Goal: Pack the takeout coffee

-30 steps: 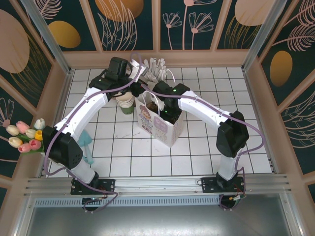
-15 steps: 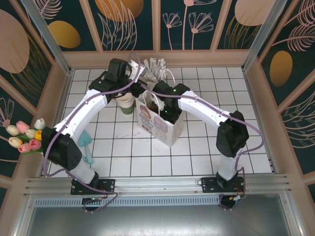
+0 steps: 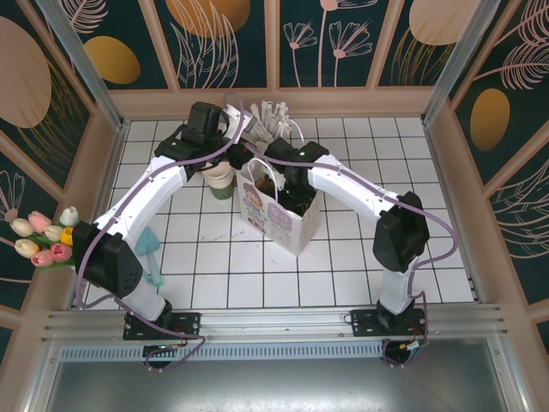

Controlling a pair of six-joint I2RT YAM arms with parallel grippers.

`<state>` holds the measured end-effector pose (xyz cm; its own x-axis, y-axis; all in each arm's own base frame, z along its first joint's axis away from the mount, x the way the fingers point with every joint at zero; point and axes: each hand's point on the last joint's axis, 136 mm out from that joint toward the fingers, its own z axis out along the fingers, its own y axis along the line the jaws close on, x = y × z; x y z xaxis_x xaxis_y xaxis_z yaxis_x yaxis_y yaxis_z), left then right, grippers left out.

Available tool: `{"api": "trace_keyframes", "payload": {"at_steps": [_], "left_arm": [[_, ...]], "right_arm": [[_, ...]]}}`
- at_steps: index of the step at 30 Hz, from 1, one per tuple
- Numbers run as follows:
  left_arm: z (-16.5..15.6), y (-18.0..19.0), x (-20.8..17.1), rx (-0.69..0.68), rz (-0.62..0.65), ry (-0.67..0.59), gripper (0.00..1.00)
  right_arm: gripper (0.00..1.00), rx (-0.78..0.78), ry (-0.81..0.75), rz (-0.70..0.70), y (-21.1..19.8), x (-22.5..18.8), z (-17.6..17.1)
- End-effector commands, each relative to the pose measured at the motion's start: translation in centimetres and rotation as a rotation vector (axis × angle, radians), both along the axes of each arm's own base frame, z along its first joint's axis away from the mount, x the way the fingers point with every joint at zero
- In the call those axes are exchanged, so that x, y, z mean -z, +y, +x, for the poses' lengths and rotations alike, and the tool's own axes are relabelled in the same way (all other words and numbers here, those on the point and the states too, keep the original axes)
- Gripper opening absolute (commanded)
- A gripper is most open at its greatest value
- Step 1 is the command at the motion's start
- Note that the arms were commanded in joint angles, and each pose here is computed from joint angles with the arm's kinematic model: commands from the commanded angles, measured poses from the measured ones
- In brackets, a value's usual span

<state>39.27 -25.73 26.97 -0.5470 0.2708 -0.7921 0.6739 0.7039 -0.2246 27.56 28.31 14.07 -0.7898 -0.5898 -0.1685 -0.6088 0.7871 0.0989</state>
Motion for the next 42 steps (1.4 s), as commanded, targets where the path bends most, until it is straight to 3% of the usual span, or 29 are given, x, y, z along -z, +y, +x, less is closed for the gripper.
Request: {"api": "trace_keyframes", "payload": {"at_steps": [1, 10, 18, 33, 42], "left_arm": [[-0.4, -0.2, -0.9, 0.012, -0.028, -0.023, 0.0], [-0.7, -0.7, -1.2, 0.041, -0.058, -0.025, 0.0], [-0.2, 0.2, -1.4, -0.003, -0.026, -0.062, 0.0], [-0.3, -0.1, -1.6, 0.007, -0.037, -0.058, 0.0], [-0.2, -0.1, -1.4, 0.002, -0.035, -0.041, 0.0]], "right_arm": [[0.59, 0.076, 0.032, -0.04, -1.0, -0.5, 0.0], [0.59, 0.173, 0.062, -0.04, -1.0, -1.6, -0.1], [0.59, 0.208, 0.109, -0.142, -3.0, 0.1, -0.4], [0.6, 0.19, 0.113, -0.213, -4.3, 2.7, -0.1], [0.6, 0.172, 0.082, -0.173, -3.6, 2.3, 0.5]]}}
